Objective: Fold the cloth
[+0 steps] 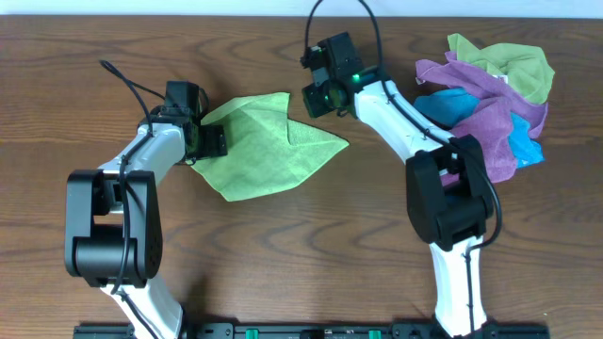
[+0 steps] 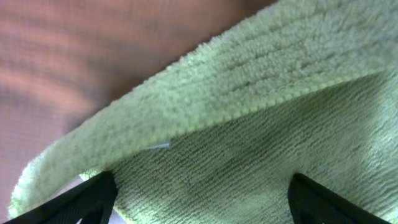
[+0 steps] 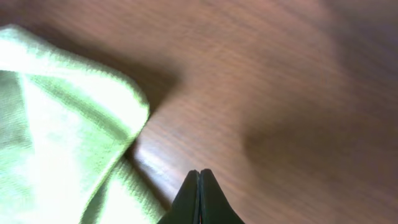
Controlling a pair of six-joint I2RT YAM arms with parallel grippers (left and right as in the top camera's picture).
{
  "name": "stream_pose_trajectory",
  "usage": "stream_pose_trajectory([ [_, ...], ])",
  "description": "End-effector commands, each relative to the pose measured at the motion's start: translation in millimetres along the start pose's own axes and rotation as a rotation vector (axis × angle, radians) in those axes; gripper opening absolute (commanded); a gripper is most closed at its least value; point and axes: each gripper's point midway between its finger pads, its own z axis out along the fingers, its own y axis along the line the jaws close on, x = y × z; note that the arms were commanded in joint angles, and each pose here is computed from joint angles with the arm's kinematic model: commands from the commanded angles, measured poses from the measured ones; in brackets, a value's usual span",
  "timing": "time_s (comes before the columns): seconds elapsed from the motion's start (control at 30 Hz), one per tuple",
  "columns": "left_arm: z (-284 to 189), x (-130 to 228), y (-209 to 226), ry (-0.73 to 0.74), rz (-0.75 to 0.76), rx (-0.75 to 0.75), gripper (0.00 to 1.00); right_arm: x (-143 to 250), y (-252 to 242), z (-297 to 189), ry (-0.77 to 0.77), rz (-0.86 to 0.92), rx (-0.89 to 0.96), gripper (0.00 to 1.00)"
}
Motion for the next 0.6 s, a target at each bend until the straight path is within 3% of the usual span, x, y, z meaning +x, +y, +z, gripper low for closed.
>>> stream_pose_trajectory([
  [0.0, 18.6, 56.1, 3.8, 0.199, -0.048, 0.002, 0.86, -16.0, 13.9, -26.4, -0.022, -0.029, -0.032, 0.01],
  [0.23, 8.7, 73.9, 3.3, 0.282, -0.056, 0.007, 0.81, -25.7, 25.1, -97.6, -0.046, -0.030, -0.029, 0.01],
  [0.4, -53.9, 22.1, -7.0, 0.094, -0.050, 0.053, 0.80, -9.7, 31.2, -124.2, 0.010, -0.005, -0.039, 0.01],
  [0.57, -106.7, -0.1, -17.8, -0.093, 0.016, 0.031, 0.76, 30.0, 50.8, -129.9, 0.163, 0.058, -0.100, 0.02],
])
